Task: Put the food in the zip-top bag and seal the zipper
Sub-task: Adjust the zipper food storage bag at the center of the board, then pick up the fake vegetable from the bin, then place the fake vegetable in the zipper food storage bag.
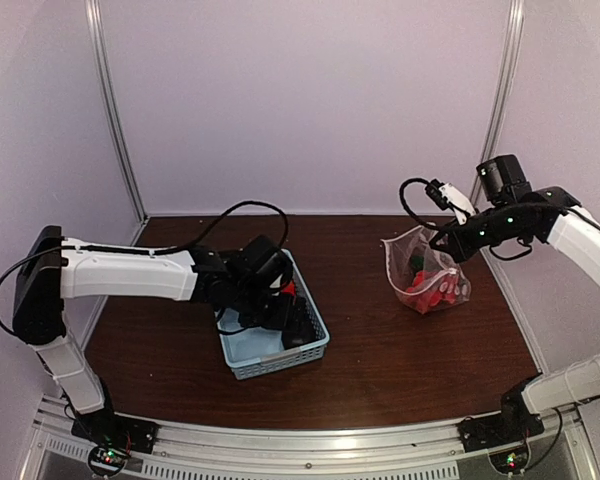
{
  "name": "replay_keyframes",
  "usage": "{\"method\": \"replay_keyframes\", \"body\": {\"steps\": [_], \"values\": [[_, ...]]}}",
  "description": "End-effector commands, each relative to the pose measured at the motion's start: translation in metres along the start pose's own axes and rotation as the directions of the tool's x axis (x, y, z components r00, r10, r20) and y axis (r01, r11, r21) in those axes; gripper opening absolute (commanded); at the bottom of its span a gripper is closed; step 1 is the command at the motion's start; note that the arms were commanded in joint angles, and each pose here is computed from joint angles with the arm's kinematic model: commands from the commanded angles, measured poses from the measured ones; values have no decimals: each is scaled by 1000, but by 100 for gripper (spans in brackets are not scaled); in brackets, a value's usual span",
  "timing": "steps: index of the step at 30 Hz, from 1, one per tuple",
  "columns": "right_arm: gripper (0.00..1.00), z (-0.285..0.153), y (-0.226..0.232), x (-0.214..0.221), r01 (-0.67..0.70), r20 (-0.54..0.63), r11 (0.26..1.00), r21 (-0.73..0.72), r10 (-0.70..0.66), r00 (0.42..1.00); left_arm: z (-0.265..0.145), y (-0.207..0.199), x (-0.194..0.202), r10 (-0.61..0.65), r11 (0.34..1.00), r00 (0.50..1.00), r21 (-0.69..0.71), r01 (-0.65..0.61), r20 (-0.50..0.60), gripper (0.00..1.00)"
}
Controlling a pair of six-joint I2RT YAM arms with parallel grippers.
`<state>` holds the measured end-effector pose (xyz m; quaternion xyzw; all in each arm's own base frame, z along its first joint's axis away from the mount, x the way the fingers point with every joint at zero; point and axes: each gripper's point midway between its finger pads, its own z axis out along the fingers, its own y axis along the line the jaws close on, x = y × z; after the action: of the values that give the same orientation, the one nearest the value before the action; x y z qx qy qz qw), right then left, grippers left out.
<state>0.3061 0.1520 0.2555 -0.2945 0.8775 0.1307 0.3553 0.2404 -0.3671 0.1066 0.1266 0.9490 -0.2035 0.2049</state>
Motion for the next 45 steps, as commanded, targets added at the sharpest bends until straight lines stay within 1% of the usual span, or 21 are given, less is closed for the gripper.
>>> {"method": "replay_keyframes", "body": {"steps": [1,4,7,12,14,17,20,22,26,29,31,33,34,36,37,38,39,40,42,44,45], "values": [[0,-3,23,6,13,33,993,-114,-10,999,18,0,12,-53,997,996,47,57,-73,88],[0,-6,31,9,17,55,989,-147,-9,998,29,1,15,-63,996,994,60,69,-92,87],[0,-6,32,14,18,56,989,-146,-10,998,38,-2,16,-86,990,990,97,97,-113,85],[0,-6,35,19,20,58,987,-157,-11,998,52,-4,17,-86,990,987,103,101,-136,84],[0,-7,36,20,20,60,987,-159,-11,998,54,-5,15,-86,989,988,107,100,-131,81],[0,-7,36,21,21,64,987,-157,-11,998,52,-2,13,-84,991,990,96,96,-116,72],[0,-8,36,21,20,63,987,-157,-11,998,33,3,5,-77,995,994,64,82,-77,65],[0,-9,36,20,23,66,988,-156,-12,998,13,9,-4,-66,997,997,29,67,-35,60],[0,-13,35,15,23,73,988,-150,-12,997,-31,15,-30,-42,999,995,-15,44,93,49],[0,-17,34,11,22,75,989,-144,-12,997,-54,3,-48,-36,999,986,30,32,164,46],[0,-20,34,9,21,71,990,-142,-11,997,-64,-23,-59,-9,991,976,130,-20,217,46],[0,-21,33,8,17,59,990,-138,-9,998,-73,-57,-68,21,963,962,252,-93,272,45],[0,-22,32,8,12,46,990,-137,-6,999,-78,-77,-70,39,937,955,322,-137,294,45],[0,-22,33,8,4,24,990,-143,0,1000,-89,-116,-72,66,868,934,441,-227,351,44],[0,-22,33,8,-4,15,989,-150,6,1000,-95,-133,-73,80,837,920,475,-270,382,43],[0,-21,35,8,-11,7,987,-159,13,1000,-106,-156,-78,88,789,894,517,-332,439,43],[0,-22,35,7,-19,5,986,-163,20,1000,-106,-166,-77,107,769,883,525,-365,457,42],[0,-22,36,6,-29,1,985,-168,30,1000,-115,-183,-80,116,730,858,543,-415,500,42],[0,-22,37,3,-48,-3,983,-179,48,999,-123,-206,-81,115,659,834,586,-470,540,42],[0,-23,38,-1,-64,-7,980,-189,64,998,-128,-224,-81,97,587,822,635,-503,561,42],[0,-23,38,-4,-70,-6,978,-195,70,998,-128,-230,-81,87,564,822,652,-506,562,42]]}}
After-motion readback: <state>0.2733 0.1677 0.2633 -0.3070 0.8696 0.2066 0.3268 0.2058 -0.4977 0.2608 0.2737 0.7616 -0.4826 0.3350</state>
